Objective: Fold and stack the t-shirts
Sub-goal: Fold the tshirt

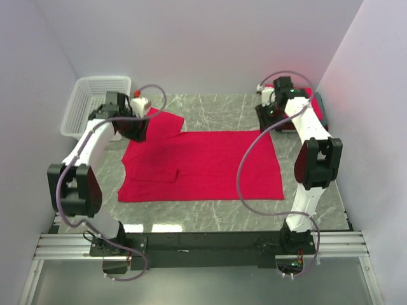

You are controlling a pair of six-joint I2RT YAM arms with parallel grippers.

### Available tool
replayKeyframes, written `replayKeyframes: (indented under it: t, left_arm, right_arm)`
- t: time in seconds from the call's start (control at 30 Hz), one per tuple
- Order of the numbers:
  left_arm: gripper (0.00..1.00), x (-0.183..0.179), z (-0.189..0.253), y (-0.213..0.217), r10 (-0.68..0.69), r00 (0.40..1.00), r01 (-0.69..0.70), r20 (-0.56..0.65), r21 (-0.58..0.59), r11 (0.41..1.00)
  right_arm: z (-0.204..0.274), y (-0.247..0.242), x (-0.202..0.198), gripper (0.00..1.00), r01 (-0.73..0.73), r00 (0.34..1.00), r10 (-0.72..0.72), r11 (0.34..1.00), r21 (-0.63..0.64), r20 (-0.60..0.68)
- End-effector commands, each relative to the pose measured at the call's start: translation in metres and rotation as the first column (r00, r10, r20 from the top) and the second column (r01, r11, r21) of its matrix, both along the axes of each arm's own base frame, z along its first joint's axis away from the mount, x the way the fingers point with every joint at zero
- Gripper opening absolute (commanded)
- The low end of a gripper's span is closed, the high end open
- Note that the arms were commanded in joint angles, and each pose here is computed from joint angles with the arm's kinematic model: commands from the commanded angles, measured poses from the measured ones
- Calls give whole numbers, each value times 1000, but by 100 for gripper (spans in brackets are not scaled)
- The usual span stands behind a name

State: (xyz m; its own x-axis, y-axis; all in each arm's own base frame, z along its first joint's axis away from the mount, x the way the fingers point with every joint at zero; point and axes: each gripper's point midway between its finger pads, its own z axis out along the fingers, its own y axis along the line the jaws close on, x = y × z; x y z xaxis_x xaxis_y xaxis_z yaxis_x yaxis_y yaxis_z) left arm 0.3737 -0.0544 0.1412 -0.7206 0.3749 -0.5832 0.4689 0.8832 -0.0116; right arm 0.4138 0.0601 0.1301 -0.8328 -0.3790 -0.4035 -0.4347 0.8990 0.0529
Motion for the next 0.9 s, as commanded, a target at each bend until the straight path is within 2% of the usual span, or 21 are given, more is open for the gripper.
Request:
replayKeyframes:
  t: [0.0,0.03,0.17,0.43,0.57,0.87]
  left_arm:
    - [59,42,11,-4,3,999,0,39,-84,996]
    - [58,48,12,-5,5,999,-1,33,-96,995]
    - [59,74,12,-5,26,999,-21,36,-136,991]
    - [59,89,9,-1,59,997,-52,49,-134,990]
    - [59,89,3,0,60,998,-55,36,-130,990]
    - [59,89,-11,-3,49,999,-49,0,-141,989]
  right_arm:
    - [-6,-15,40,52,82,996,-83,996,16,33]
    - [-18,-17,47,51,96,995,-96,995,16,10]
    - [-20,-21,85,45,132,988,-134,991,23,83]
    - [-59,-35,114,34,251,963,-249,968,-7,106]
    - [-65,-39,121,34,276,953,-273,961,-2,134]
    - [-83,-49,121,36,299,949,-296,954,-15,105]
